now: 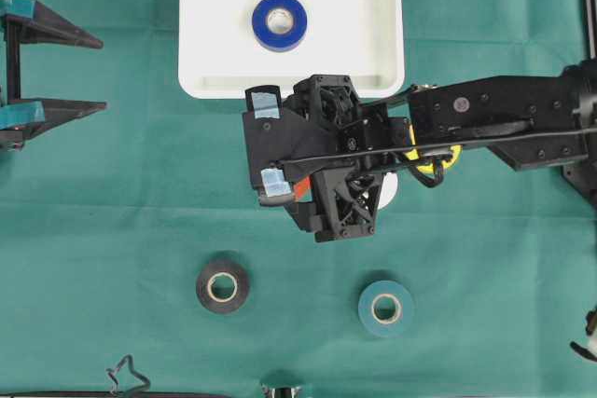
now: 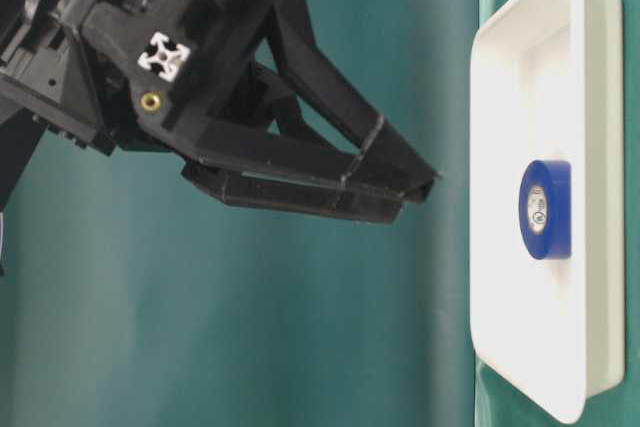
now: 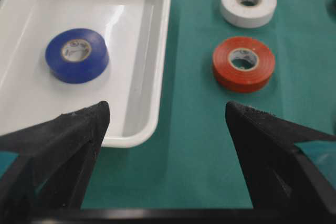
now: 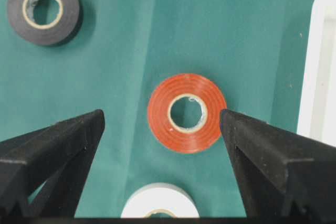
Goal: Pick up the tape from a random location and place it into the white case.
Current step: 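Position the right gripper above the red tape and lower it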
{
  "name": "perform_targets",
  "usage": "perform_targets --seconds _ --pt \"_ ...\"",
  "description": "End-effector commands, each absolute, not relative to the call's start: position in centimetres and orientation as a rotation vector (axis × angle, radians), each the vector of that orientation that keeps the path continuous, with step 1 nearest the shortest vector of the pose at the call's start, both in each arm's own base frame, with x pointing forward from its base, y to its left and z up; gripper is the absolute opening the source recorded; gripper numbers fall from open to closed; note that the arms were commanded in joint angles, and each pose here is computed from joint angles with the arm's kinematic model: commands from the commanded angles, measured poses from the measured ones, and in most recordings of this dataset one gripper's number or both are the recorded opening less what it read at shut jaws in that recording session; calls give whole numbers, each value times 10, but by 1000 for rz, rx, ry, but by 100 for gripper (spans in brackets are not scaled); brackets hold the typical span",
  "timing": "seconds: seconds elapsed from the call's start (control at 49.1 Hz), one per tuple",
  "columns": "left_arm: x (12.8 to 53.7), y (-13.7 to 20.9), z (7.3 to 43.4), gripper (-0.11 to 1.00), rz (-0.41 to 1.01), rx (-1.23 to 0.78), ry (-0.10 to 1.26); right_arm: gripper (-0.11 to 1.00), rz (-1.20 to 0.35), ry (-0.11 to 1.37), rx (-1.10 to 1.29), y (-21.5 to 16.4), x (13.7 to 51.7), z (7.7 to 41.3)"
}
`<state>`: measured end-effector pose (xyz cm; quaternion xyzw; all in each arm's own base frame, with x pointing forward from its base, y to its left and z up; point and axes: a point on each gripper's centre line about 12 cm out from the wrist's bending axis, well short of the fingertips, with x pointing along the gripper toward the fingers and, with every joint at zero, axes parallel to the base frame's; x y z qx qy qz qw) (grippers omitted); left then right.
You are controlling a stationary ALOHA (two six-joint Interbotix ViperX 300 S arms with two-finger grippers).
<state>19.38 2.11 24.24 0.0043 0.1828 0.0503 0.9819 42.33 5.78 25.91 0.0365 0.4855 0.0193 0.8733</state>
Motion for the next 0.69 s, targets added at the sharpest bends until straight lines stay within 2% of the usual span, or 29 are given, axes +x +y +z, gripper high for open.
perform_targets --seconds 0.0,0.366,0.672 --pt "196 21 246 98 100 6 360 93 44 975 82 59 427 273" --pt "196 21 245 98 100 8 362 93 36 1052 74 60 435 238" --pt "196 21 245 98 100 8 362 93 10 1136 92 61 440 193"
